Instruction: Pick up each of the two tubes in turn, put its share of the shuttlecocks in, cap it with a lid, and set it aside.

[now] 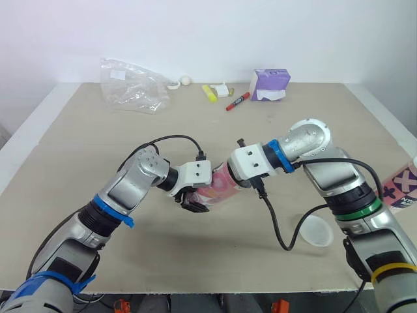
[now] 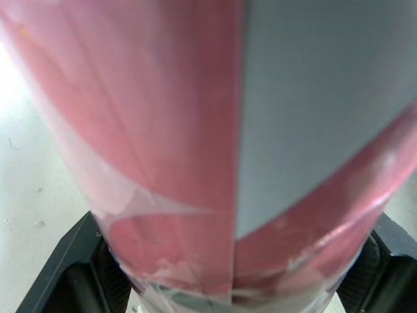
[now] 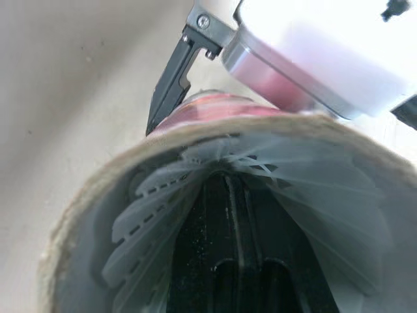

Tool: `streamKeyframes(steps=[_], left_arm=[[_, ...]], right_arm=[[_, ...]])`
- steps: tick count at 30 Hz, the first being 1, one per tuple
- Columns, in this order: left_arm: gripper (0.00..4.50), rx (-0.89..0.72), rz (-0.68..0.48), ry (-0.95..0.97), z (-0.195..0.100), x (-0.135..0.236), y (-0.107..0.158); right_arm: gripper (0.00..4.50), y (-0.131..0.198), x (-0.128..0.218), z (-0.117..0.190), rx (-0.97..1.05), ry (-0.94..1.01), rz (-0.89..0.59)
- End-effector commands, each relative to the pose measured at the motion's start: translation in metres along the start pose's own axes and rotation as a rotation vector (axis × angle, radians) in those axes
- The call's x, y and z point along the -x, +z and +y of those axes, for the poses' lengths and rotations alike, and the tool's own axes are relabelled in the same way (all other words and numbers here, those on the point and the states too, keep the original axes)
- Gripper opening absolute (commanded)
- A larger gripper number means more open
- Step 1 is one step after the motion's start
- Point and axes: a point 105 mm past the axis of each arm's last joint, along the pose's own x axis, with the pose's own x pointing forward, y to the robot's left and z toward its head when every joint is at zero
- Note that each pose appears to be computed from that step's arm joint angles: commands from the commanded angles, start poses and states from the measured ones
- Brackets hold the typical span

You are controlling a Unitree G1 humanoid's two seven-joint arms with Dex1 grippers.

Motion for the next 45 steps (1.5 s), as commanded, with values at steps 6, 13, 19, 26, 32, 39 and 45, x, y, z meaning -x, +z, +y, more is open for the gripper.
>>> streamKeyframes(steps=[6,13,19,26,32,39,45], left_arm=[[3.59,0.024,0.014,-0.012,0.0,-0.008,-0.016],[3.59,0.043,-0.116,-0.032,-0.002,-0.012,-0.012],[3.59,0.089,-0.318,-0.054,-0.011,-0.018,0.003],[3.59,0.073,-0.534,-0.011,-0.02,-0.032,0.018],[3.59,0.044,-0.629,0.065,-0.018,-0.049,0.02],[3.59,-0.025,-0.636,0.06,-0.034,-0.068,0.016],[3.59,-0.037,-0.645,0.052,-0.039,-0.071,0.015]], right_arm=[[0.12,0.04,0.067,-0.009,0.002,-0.197,-0.07],[0.12,0.031,0.109,0.002,-0.195,-0.393,-0.099],[0.12,0.012,0.115,0.038,-0.377,-0.443,-0.1],[0.12,-0.026,0.104,0.094,-0.582,-0.419,0.016],[0.12,-0.039,0.099,0.113,-0.624,-0.407,0.067],[0.12,-0.06,0.107,0.135,-0.644,-0.347,0.216],[1.84,-0.089,0.124,0.151,-0.67,-0.299,0.362]])
